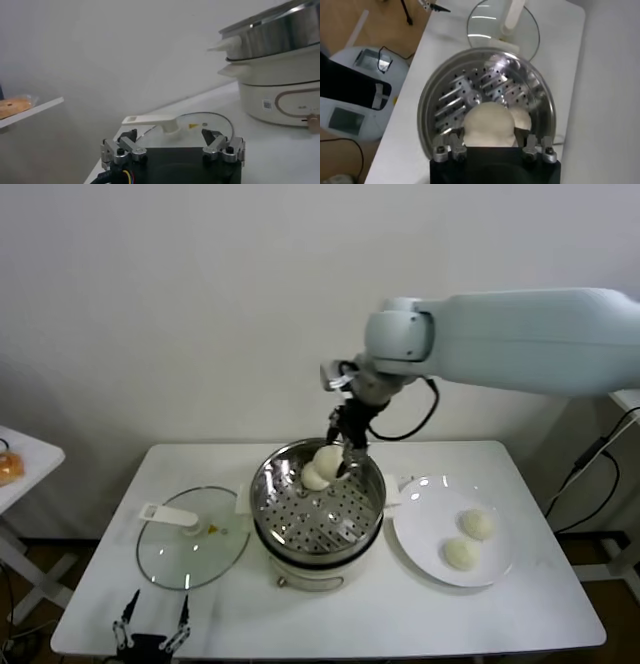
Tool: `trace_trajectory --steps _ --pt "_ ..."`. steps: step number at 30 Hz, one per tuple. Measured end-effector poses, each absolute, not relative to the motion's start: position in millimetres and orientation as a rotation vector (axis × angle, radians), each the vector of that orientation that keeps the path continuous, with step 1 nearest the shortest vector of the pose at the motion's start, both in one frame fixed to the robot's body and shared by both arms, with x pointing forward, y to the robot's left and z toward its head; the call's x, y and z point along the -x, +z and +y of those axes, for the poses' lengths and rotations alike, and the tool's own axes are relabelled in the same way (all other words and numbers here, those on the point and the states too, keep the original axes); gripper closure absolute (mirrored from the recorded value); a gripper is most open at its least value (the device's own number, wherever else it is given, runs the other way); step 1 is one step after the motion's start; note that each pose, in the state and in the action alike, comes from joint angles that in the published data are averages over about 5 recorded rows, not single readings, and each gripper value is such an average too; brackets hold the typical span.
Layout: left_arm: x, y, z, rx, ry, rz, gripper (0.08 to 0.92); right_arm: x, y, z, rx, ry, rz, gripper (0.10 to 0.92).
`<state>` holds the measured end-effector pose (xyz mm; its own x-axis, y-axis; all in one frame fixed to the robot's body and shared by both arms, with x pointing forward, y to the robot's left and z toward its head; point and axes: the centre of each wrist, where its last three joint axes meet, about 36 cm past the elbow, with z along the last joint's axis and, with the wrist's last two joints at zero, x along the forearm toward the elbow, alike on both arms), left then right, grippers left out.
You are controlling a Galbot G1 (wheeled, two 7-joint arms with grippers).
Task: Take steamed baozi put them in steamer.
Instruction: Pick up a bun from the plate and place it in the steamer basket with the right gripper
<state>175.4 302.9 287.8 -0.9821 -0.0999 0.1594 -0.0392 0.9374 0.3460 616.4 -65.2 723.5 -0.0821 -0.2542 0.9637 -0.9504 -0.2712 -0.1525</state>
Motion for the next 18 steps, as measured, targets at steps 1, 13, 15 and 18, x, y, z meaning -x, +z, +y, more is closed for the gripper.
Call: trace_trajectory --steps 1,13,15,18 --pt "-175 288 303 -0.107 -0.516 -2.918 0.177 -618 718 -59 -1.554 1.397 -1.324 0.344" --pt "-174 285 302 -0.113 -0.511 -2.915 0.177 -632 663 -7 -1.540 1.413 -1.298 0.344" --pt "-174 285 302 -0.112 -0.511 -2.916 0.177 -633 654 -1 -1.538 1.417 -1.294 0.344" --pt "-175 285 301 -0.112 -0.511 -2.918 0.177 -633 641 8 -1.538 1.422 -1.287 0.344"
